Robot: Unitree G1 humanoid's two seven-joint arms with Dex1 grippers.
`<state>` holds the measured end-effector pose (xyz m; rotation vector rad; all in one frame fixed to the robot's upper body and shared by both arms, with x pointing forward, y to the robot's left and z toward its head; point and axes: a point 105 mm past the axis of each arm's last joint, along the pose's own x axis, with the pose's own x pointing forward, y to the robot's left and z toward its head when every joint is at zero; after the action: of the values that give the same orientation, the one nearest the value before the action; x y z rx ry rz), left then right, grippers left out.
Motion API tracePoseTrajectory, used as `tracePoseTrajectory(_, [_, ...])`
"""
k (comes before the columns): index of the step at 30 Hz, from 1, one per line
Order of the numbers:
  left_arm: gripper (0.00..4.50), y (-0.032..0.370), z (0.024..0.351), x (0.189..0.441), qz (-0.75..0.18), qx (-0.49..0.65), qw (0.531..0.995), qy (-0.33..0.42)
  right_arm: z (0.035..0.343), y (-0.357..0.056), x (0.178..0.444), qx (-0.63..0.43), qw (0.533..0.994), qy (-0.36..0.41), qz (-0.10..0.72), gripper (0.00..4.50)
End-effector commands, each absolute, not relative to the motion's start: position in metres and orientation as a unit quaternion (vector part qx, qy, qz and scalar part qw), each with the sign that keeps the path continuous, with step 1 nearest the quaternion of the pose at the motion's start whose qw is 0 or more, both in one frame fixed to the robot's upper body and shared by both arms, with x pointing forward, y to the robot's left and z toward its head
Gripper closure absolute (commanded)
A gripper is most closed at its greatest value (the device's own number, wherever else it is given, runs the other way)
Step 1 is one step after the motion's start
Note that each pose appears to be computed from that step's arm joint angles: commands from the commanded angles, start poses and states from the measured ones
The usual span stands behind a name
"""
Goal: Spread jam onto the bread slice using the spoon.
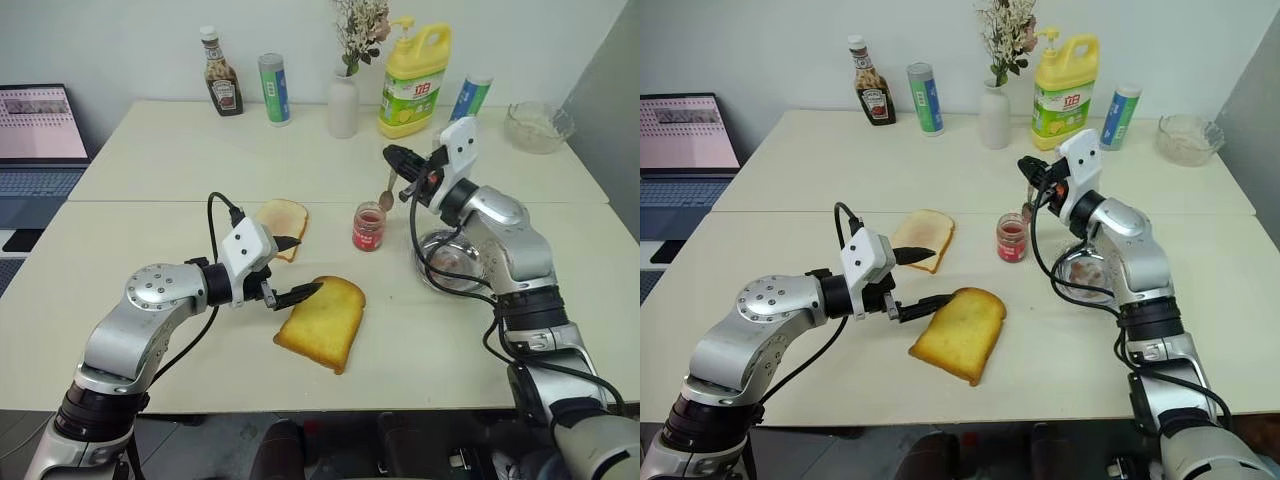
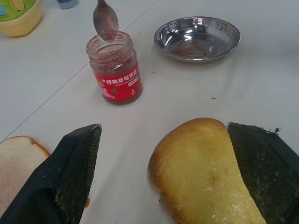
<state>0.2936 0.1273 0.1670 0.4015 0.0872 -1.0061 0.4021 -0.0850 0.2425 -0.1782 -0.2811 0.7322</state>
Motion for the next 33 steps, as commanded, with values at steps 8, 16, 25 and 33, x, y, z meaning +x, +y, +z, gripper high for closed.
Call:
tracePoseTrajectory(8, [0.0, 0.122, 0.189, 0.294, -0.47, 0.209, 0.858, 0.004, 0.284, -0.079, 0.388, -0.201, 0.884, -0.234, 0.35, 4.46])
tracePoseTrajectory(16, [0.0, 0.119, 0.193, 0.295, -0.473, 0.208, 0.856, 0.001, 0.286, -0.08, 0.381, -0.118, 0.896, -0.217, 0.369, 4.46])
tracePoseTrajectory(25, [0.0, 0.12, 0.193, 0.295, -0.473, 0.208, 0.856, 0.001, 0.269, -0.078, 0.379, -0.139, 0.894, -0.193, 0.38, 4.46])
tracePoseTrajectory(33, [0.0, 0.119, 0.192, 0.295, -0.476, 0.205, 0.855, 0.002, 0.253, -0.077, 0.382, -0.133, 0.898, -0.177, 0.38, 4.46])
